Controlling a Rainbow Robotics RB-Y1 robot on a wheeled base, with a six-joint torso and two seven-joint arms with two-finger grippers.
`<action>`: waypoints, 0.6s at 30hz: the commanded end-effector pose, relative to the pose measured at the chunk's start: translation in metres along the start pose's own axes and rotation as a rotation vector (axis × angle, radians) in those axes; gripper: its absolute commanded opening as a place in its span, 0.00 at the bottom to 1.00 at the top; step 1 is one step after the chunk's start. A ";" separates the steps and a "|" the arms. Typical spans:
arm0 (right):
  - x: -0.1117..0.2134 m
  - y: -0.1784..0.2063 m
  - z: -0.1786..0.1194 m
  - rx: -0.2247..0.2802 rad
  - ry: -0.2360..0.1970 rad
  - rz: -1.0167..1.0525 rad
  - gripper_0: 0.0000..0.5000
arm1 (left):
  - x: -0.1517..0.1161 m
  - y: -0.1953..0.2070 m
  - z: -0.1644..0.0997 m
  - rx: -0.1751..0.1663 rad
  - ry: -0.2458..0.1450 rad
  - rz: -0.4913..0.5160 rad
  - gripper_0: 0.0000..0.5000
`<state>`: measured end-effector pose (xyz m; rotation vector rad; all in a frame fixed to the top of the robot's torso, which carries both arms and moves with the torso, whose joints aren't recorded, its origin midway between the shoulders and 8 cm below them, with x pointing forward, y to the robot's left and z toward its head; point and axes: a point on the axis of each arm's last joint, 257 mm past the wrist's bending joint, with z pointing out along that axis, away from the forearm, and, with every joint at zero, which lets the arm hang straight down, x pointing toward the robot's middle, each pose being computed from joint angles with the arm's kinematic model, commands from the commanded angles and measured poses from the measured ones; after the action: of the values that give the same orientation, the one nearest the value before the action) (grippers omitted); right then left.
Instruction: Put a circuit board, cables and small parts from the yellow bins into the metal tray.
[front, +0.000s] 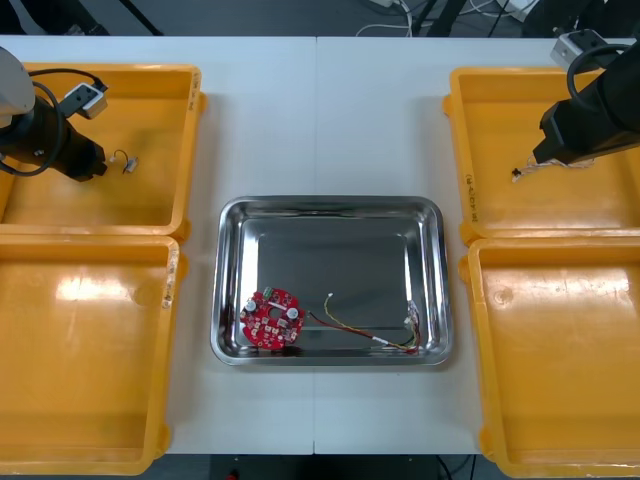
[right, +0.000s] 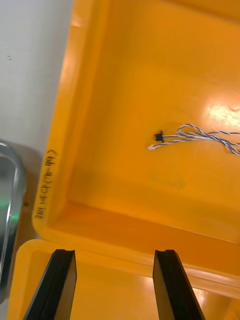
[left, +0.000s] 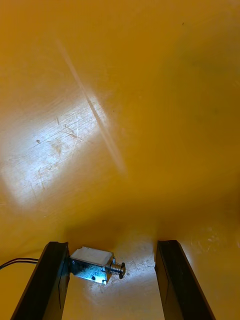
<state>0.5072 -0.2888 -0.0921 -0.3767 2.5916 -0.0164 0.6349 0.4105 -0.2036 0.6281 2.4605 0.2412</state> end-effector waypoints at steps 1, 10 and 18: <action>-0.024 -0.038 -0.024 0.074 -0.031 0.023 0.89 | -0.017 0.003 -0.006 -0.018 -0.022 0.069 0.88; -0.017 -0.065 -0.009 0.106 0.052 0.117 0.89 | -0.018 0.003 -0.006 -0.019 -0.024 0.071 0.00; -0.018 -0.081 0.000 0.134 0.100 0.220 0.90 | -0.017 0.002 -0.006 -0.017 -0.024 0.073 0.00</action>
<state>0.5283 -0.3672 -0.1125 -0.0473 2.7629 -0.1705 0.6358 0.4109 -0.2032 0.6264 2.4568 0.2437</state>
